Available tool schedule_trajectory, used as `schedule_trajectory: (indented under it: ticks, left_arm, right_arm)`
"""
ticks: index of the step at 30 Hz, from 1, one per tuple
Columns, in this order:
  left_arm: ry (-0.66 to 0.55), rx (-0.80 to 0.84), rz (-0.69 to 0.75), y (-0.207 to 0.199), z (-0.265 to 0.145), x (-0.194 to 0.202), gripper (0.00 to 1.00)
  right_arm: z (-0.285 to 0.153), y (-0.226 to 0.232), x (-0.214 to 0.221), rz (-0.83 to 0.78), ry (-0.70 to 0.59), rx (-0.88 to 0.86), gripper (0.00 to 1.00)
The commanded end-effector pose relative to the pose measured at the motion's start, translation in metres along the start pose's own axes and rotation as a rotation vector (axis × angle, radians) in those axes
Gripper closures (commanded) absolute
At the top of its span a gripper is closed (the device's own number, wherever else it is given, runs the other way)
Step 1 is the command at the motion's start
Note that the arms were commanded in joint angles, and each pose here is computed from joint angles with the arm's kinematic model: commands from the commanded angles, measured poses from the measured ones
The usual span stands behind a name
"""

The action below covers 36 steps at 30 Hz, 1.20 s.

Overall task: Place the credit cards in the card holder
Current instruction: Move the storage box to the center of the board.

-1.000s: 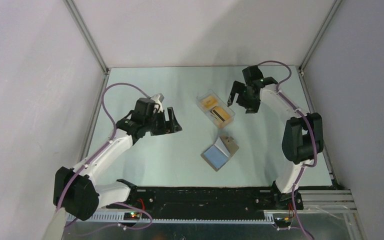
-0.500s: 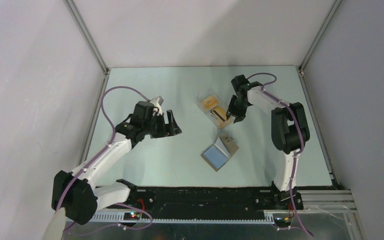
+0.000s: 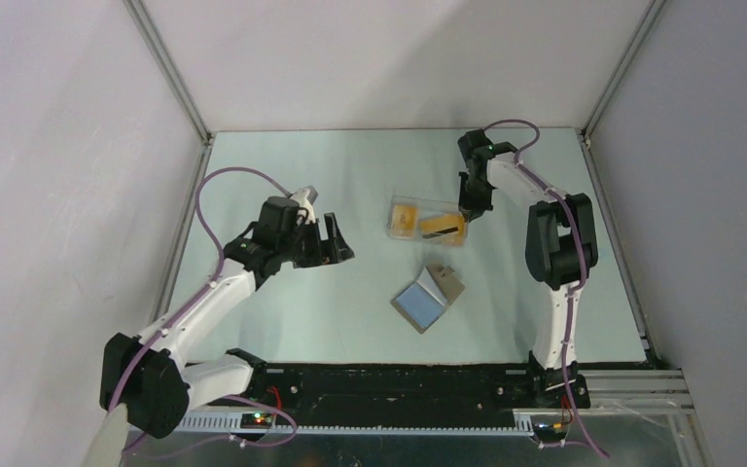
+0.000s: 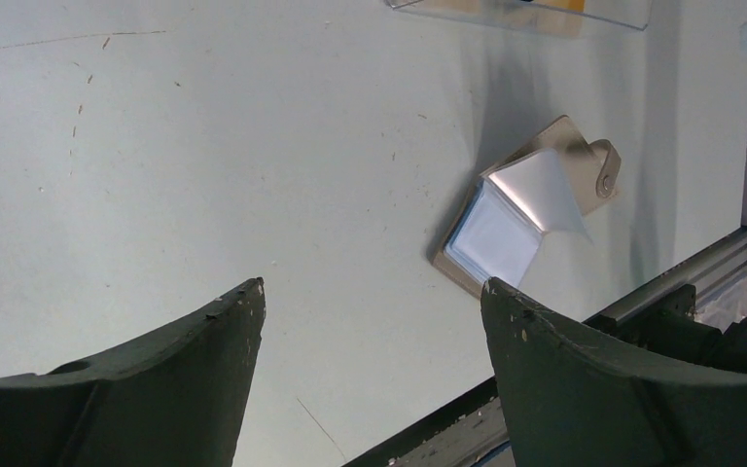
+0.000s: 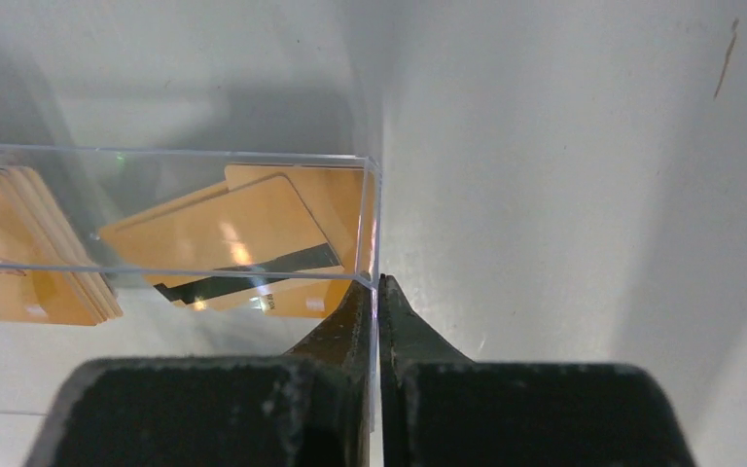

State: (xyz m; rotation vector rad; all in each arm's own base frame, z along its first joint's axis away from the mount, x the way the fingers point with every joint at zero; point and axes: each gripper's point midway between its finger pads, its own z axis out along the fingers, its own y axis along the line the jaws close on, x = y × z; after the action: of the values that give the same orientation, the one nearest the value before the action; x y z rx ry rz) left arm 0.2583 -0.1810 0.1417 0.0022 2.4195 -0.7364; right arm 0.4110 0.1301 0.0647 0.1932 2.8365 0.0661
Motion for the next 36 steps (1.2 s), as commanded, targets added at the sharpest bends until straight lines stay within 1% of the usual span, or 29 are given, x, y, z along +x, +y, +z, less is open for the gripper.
schedule_trajectory:
  ticks: [1,5,7,8,9,10,11,12,13,14,15,16,17,18,19,20,21,22,23,24,25,26,28,31,32,35,36]
  left_arm:
    - [-0.015,0.029,0.002,-0.006,0.001,-0.006,0.14]
    - [-0.017,0.033,0.003,-0.008,0.001,-0.009,0.14]
    - [-0.022,0.029,-0.001,-0.008,0.002,-0.011,0.14]
    - [-0.024,0.030,-0.004,-0.009,0.002,-0.013,0.14]
    - [-0.023,0.023,-0.013,-0.009,0.003,-0.014,0.14]
    - [-0.028,0.021,-0.018,-0.010,0.003,-0.016,0.14]
    - [-0.026,0.012,-0.029,-0.009,0.006,-0.017,0.14]
    - [-0.036,0.013,-0.032,-0.012,0.006,-0.022,0.14]
    - [-0.035,-0.003,-0.042,-0.011,0.009,-0.024,0.14]
    - [-0.051,0.002,-0.043,-0.016,0.009,-0.032,0.14]
    - [-0.039,-0.003,-0.051,-0.018,0.015,-0.032,0.15]
    - [-0.056,0.010,-0.047,-0.027,0.015,-0.043,0.15]
    - [-0.036,0.007,-0.049,-0.031,0.023,-0.041,0.16]
    - [-0.055,0.022,-0.043,-0.041,0.023,-0.052,0.16]
    - [-0.035,0.019,-0.043,-0.046,0.032,-0.051,0.17]
    - [-0.050,0.033,-0.038,-0.056,0.033,-0.061,0.17]
    - [-0.031,0.025,-0.044,-0.059,0.042,-0.060,0.18]
    - [-0.048,0.030,-0.045,-0.065,0.044,-0.069,0.19]
    - [-0.032,0.015,-0.060,-0.064,0.054,-0.068,0.20]
    - [-0.052,0.007,-0.064,-0.066,0.056,-0.077,0.20]
    - [-0.040,-0.015,-0.078,-0.062,0.065,-0.077,0.21]
    - [-0.061,-0.026,-0.079,-0.063,0.068,-0.086,0.21]
    - [-0.053,-0.067,-0.094,-0.056,0.086,-0.088,0.21]
    - [-0.055,-0.083,-0.109,-0.056,0.104,-0.099,0.22]
    - [-0.033,-0.095,-0.115,-0.052,0.115,-0.095,0.24]
    - [-0.023,-0.096,-0.119,-0.054,0.134,-0.102,0.26]
    - [-0.009,-0.115,-0.123,-0.048,0.144,-0.099,0.27]
  right_arm:
    - [-0.004,0.002,-0.014,-0.095,-0.019,-0.019,1.00]
    - [0.001,0.006,-0.016,-0.114,-0.024,-0.029,1.00]
    - [-0.002,0.009,-0.022,-0.118,-0.047,-0.039,0.97]
    - [-0.003,0.010,-0.025,-0.124,-0.056,-0.040,0.85]
    - [-0.006,0.010,-0.028,-0.129,-0.069,-0.038,0.80]
    - [-0.008,0.010,-0.030,-0.132,-0.075,-0.037,0.70]
    - [-0.012,0.012,-0.033,-0.136,-0.084,-0.043,0.66]
    - [-0.017,0.012,-0.034,-0.143,-0.095,-0.047,0.58]
    - [-0.025,0.013,-0.037,-0.145,-0.110,-0.053,0.54]
    - [-0.028,0.013,-0.037,-0.145,-0.114,-0.055,0.48]
    - [-0.034,0.013,-0.038,-0.145,-0.126,-0.058,0.44]
    - [-0.037,0.012,-0.038,-0.142,-0.128,-0.059,0.42]
    - [-0.044,0.013,-0.039,-0.138,-0.137,-0.066,0.40]
    - [-0.047,0.013,-0.038,-0.136,-0.138,-0.071,0.40]
    - [-0.054,0.016,-0.038,-0.135,-0.146,-0.090,0.39]
    - [-0.058,0.018,-0.038,-0.138,-0.151,-0.101,0.38]
    - [-0.065,0.023,-0.037,-0.143,-0.155,-0.133,0.36]
    - [-0.068,0.028,-0.036,-0.148,-0.155,-0.156,0.34]
    - [-0.074,0.034,-0.035,-0.155,-0.154,-0.190,0.32]
    - [-0.076,0.040,-0.033,-0.165,-0.152,-0.203,0.31]
    - [-0.079,0.045,-0.032,-0.173,-0.146,-0.216,0.29]
    - [-0.080,0.052,-0.029,-0.190,-0.140,-0.221,0.29]
    - [-0.082,0.062,-0.028,-0.215,-0.138,-0.210,0.25]
    - [-0.069,0.073,-0.019,-0.240,-0.100,-0.182,0.19]
    - [-0.062,0.074,-0.019,-0.236,-0.087,-0.171,0.19]
    - [-0.046,0.076,-0.011,-0.240,-0.039,-0.144,0.17]
    - [-0.037,0.074,-0.010,-0.239,-0.025,-0.126,0.17]
